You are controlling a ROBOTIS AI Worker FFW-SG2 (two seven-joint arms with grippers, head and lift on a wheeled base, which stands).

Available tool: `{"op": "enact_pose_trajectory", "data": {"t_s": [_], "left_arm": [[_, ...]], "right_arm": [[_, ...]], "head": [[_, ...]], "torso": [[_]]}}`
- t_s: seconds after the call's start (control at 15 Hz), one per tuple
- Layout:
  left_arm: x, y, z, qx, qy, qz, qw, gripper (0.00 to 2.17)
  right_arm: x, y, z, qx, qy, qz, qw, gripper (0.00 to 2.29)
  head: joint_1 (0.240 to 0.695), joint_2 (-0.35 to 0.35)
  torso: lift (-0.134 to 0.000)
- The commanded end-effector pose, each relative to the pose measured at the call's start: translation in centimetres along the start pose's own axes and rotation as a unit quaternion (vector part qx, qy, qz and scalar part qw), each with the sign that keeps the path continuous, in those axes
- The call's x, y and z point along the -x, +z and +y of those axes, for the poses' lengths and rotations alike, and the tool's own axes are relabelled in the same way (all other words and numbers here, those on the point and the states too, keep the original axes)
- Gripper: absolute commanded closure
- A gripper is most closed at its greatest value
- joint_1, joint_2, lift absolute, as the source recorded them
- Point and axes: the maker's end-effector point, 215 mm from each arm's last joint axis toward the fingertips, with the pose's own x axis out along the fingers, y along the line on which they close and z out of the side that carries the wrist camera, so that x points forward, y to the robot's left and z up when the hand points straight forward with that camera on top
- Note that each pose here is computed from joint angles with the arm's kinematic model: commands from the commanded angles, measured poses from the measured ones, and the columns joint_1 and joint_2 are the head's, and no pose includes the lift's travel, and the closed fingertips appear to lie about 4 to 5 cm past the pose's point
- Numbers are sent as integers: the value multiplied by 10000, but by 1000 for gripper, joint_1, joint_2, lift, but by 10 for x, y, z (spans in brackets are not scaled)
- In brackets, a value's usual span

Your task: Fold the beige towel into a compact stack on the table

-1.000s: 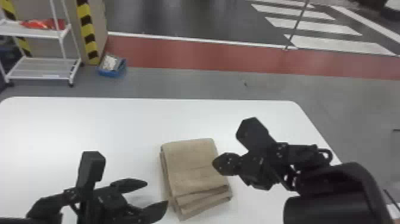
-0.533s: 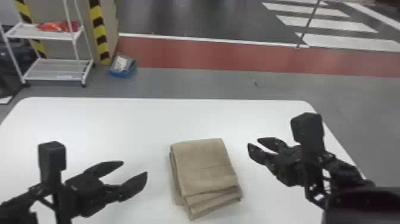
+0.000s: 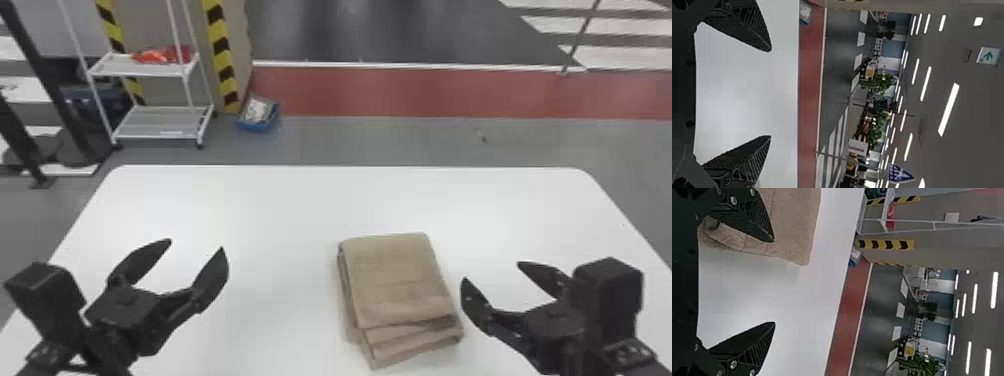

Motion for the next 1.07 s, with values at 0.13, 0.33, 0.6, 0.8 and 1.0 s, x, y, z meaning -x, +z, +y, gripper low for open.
{"op": "enact_pose_trajectory", "data": {"t_s": [0.13, 0.33, 0.6, 0.8, 1.0], "left_arm": [[31, 14, 28, -747, 762, -588, 9926, 124], [43, 9, 29, -847, 810, -583, 9914, 130], [52, 5, 27, -878, 803, -566, 9913, 134], [55, 4, 27, -883, 831, -534, 9912, 134], [57, 3, 27, -894, 836, -515, 9911, 134]], "right_arm": [[-1, 28, -9, -261, -81, -1242, 9919, 134], [-7, 13, -5, -378, -165, -1109, 9930, 134], [-13, 9, 7, -519, -77, -994, 9937, 134], [-17, 8, 10, -691, -60, -942, 9931, 134], [-20, 6, 14, -713, -28, -911, 9933, 134]], "head": [[695, 23], [695, 38], [695, 52], [695, 64], [695, 72]], "torso": [[-124], [-124], [-124], [-124], [-124]]}}
